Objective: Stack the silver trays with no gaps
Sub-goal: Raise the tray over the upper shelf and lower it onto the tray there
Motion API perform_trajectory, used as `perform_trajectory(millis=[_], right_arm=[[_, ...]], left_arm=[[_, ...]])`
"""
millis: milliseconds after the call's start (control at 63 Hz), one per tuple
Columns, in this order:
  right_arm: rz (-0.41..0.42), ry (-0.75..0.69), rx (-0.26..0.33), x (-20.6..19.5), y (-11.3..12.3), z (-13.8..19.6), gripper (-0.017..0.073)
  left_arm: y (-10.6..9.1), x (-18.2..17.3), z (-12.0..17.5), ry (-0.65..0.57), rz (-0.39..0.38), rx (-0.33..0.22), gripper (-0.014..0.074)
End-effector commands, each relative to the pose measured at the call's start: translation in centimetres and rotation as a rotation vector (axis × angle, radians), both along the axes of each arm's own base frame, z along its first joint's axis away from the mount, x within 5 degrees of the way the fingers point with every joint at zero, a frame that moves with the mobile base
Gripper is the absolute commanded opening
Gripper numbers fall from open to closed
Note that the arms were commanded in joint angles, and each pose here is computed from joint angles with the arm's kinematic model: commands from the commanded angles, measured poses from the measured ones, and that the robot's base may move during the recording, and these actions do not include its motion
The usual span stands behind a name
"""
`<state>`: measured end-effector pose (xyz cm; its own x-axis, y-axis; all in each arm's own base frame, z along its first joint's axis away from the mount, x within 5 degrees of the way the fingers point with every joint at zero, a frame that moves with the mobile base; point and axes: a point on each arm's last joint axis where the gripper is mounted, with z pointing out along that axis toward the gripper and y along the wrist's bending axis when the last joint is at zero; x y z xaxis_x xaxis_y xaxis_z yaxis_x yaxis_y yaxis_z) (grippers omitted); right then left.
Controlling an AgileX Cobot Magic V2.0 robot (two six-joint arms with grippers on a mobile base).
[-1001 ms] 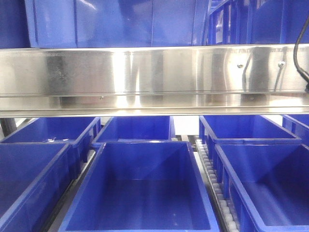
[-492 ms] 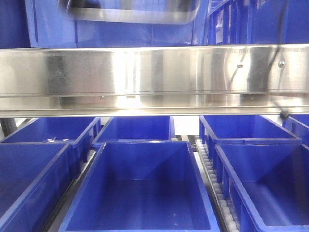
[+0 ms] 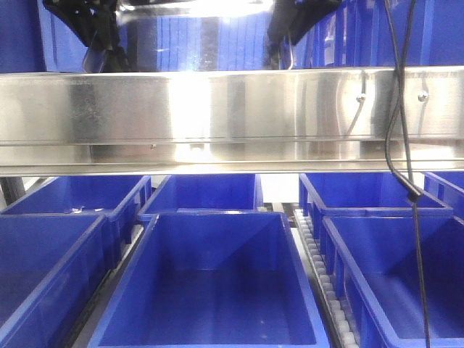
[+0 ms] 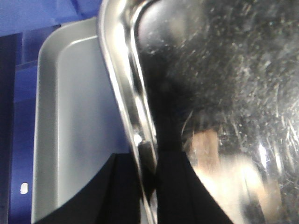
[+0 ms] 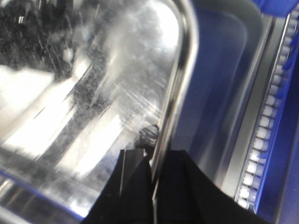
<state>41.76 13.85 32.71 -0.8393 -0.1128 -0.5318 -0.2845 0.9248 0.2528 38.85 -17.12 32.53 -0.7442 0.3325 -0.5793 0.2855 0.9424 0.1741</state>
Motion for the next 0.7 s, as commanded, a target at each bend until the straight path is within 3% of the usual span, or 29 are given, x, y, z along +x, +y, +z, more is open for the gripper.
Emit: perform_trajectory(millis=[0, 79, 206, 286, 476, 683], right_arm=[[0.041, 0.009, -0.018, -0.2, 0.3, -0.1, -0.0074], [0.039, 0.006, -0.007, -0.1, 0.4, -0.2, 0.0008], [0.035, -0.006, 0.003, 0.0, 0.4, -0.1, 0.0342], [0.035, -0.006, 0.003, 0.0, 0.4, -0.1, 0.0462], [0.036, -0.015, 0.006, -0.1, 0.4, 0.3, 0.0475], [0.041, -0.079, 0.023, -0.8, 0.2, 3.2, 0.0475]], left_arm=[[0.5, 0.1, -0.6, 0.019, -0.014, 0.061, -0.0018], [0.5, 0.1, -0.6, 0.017, -0.015, 0.060, -0.0008], [0.4, 0.1, -0.6, 0.013, -0.016, 0.058, 0.0092], [0.4, 0.1, -0.6, 0.013, -0.012, 0.055, 0.0188], [0.8, 0.1, -0.1, -0.013, 0.018, 0.064, 0.0417], [1.7, -1.4, 4.1, -0.133, 0.070, -0.006, 0.0502]])
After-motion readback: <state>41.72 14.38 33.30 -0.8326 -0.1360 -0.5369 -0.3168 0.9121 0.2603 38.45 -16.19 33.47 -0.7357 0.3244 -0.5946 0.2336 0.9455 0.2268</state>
